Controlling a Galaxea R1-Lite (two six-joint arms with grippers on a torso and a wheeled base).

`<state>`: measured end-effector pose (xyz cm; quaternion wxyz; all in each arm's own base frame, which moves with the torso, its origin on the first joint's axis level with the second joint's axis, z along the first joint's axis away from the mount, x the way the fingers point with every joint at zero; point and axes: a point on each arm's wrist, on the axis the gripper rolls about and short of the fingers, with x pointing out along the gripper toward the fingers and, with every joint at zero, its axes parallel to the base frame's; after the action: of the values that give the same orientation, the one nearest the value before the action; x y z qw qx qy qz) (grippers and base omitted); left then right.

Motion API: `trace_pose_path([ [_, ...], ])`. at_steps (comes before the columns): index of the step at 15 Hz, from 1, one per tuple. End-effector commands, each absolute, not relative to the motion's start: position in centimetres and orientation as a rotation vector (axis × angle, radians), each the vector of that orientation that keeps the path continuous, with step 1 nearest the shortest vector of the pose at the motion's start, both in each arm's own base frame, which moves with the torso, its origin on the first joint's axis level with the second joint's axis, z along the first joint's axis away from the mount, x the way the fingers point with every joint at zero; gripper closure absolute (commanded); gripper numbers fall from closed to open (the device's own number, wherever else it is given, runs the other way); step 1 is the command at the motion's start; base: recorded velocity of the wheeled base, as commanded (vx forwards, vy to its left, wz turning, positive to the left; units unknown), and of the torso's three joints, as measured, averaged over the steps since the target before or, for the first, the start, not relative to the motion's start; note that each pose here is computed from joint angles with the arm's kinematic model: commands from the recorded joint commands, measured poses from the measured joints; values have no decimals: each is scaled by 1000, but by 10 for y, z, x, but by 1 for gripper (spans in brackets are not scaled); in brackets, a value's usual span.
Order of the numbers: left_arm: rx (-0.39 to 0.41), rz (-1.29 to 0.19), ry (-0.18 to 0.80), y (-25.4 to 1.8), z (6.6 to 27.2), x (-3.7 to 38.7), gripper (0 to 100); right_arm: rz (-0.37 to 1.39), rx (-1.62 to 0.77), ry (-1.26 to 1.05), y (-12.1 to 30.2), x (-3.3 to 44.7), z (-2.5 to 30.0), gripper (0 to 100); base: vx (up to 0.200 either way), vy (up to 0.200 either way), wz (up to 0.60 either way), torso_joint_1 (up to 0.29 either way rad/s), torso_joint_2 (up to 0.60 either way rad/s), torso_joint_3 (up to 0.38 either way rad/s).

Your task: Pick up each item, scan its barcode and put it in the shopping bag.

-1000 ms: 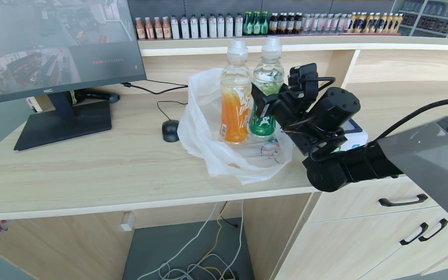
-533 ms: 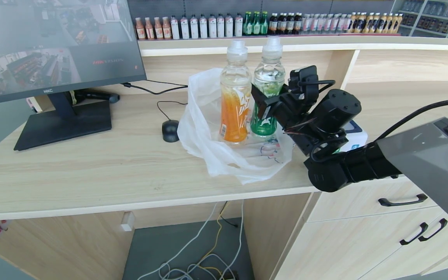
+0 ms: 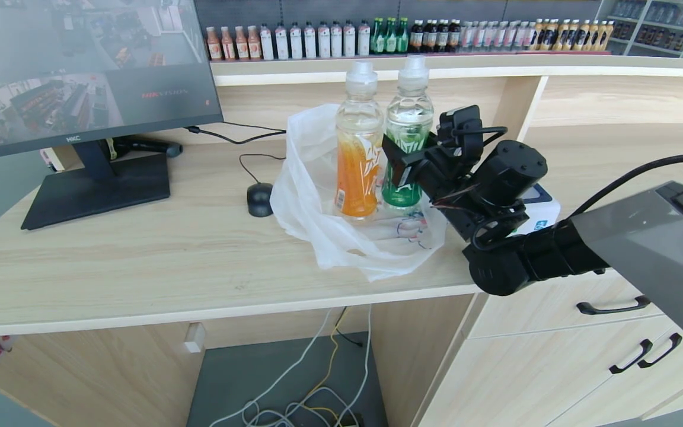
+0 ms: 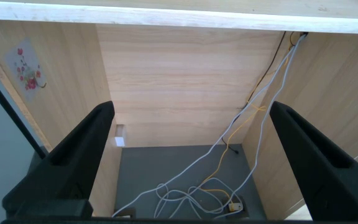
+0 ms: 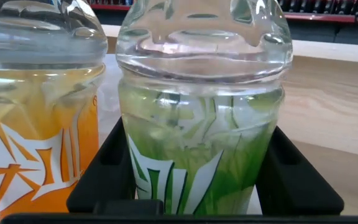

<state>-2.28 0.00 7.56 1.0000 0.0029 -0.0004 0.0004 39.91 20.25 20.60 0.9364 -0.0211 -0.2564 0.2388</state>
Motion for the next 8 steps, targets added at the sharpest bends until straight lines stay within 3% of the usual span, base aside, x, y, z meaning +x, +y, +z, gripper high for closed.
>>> trace_pose_path([
  [1, 6, 3, -2, 0, 76, -23, 0, 491, -45, -510, 203, 399, 202, 100, 0, 0, 0, 0, 0, 0],
  [5, 6, 2, -2, 0, 76, -23, 0, 492, -46, -502, 202, 400, 200, 100, 0, 0, 0, 0, 0, 0],
  [6, 6, 3, -2, 0, 76, -23, 0, 492, -40, -499, 202, 400, 200, 0, 0, 0, 0, 0, 0, 0],
  [8, 6, 2, -2, 0, 76, -23, 0, 494, -36, -503, 202, 399, 201, 0, 0, 0, 0, 0, 0, 0],
])
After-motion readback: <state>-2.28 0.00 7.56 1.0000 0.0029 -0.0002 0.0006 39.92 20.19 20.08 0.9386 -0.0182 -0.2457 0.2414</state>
